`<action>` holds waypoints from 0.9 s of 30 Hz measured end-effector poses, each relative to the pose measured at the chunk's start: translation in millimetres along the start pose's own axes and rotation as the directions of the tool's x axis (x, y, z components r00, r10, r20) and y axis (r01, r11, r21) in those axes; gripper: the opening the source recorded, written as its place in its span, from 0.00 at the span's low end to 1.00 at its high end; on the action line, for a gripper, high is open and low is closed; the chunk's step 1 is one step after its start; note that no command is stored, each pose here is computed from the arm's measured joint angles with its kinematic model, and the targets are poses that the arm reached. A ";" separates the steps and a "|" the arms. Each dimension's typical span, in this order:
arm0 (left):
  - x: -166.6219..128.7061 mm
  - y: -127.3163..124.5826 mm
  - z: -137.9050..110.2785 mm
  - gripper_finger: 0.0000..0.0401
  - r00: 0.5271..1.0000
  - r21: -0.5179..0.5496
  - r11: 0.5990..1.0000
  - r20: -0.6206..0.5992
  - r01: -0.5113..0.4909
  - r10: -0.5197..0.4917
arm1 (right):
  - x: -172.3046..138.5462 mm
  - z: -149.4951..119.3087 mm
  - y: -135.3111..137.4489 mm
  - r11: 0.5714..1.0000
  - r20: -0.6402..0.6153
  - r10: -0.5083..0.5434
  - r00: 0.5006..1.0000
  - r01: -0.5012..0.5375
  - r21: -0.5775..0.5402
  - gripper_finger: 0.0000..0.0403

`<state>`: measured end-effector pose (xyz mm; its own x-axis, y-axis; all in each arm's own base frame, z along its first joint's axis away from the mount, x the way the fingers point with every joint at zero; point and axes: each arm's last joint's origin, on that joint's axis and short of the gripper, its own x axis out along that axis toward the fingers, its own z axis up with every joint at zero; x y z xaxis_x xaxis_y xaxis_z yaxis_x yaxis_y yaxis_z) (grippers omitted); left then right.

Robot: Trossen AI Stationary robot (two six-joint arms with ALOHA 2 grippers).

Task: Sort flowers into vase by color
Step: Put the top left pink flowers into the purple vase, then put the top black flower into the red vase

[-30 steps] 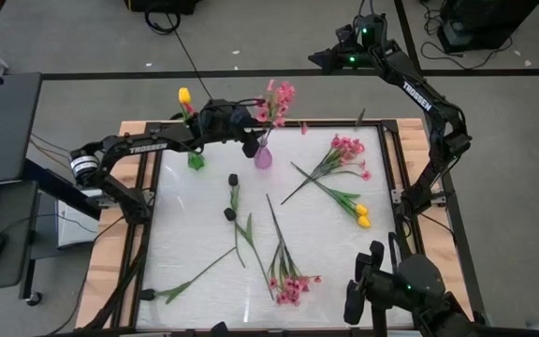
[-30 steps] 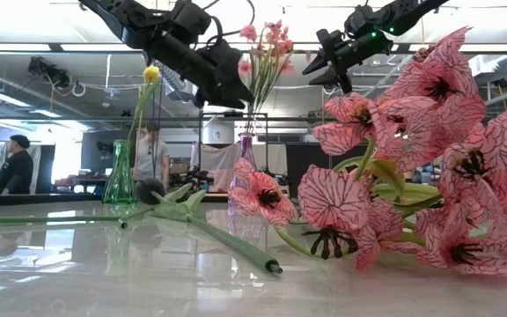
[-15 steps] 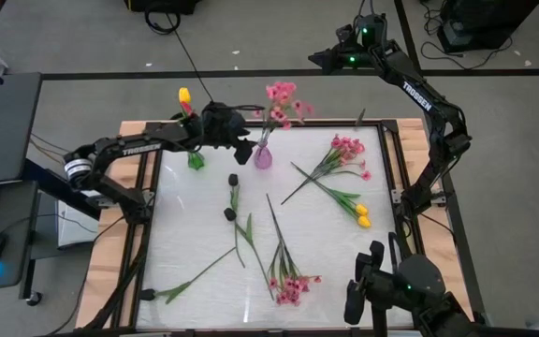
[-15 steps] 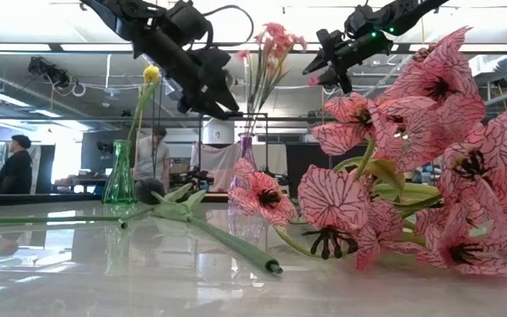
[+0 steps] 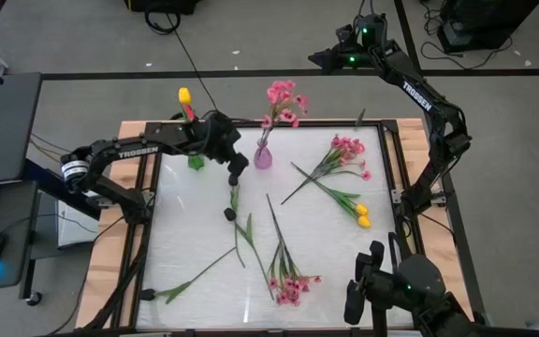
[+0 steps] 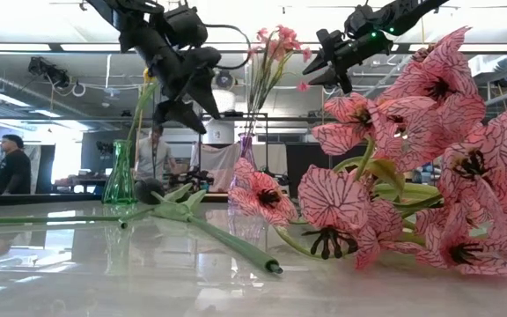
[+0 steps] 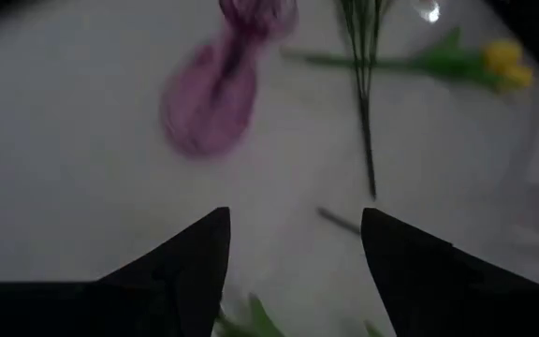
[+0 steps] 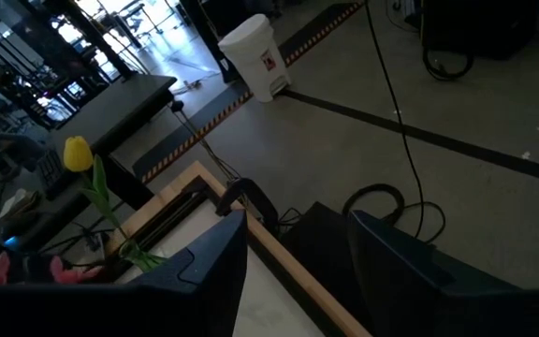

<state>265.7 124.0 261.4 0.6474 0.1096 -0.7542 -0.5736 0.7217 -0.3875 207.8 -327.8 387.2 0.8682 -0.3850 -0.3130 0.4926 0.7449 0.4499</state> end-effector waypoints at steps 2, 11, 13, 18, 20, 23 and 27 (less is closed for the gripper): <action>0.9 -4.6 -6.5 0.62 0.998 -0.019 1.000 -0.054 0.013 -0.014 | 0.0 0.0 0.0 1.000 0.000 0.000 1.000 0.000 0.000 0.49; 2.1 -23.1 -36.0 0.62 0.966 -0.116 0.992 -0.259 -0.042 0.011 | 0.0 0.0 0.0 1.000 0.000 0.000 1.000 0.000 0.000 0.49; 2.5 -28.4 -40.1 0.62 0.961 -0.146 0.988 -0.275 -0.049 0.007 | 0.0 0.0 0.0 1.000 0.000 0.000 1.000 0.000 0.000 0.49; 3.5 -44.0 -50.2 0.62 0.954 -0.193 0.980 -0.301 -0.049 -0.011 | 0.0 0.0 0.0 1.000 0.000 0.000 1.000 0.000 0.000 0.49; 3.7 -49.1 -53.7 0.62 0.953 -0.187 0.981 -0.302 -0.054 -0.005 | 0.0 0.0 0.0 1.000 0.000 0.000 1.000 0.000 0.000 0.49; 4.0 -54.4 -57.6 0.62 0.956 -0.178 0.981 -0.293 -0.072 0.017 | 0.0 0.0 0.0 1.000 0.000 0.000 1.000 0.000 0.000 0.49; 4.2 -55.6 -58.5 0.62 0.962 -0.223 0.967 -0.264 -0.124 0.062 | 0.0 0.0 0.0 1.000 0.000 0.000 1.000 0.000 0.000 0.49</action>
<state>271.0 44.4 248.8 0.4549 -0.0302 -0.8900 -0.7467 0.5317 -0.3997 207.8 -327.8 387.3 0.8683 -0.3851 -0.3127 0.4925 0.7450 0.4499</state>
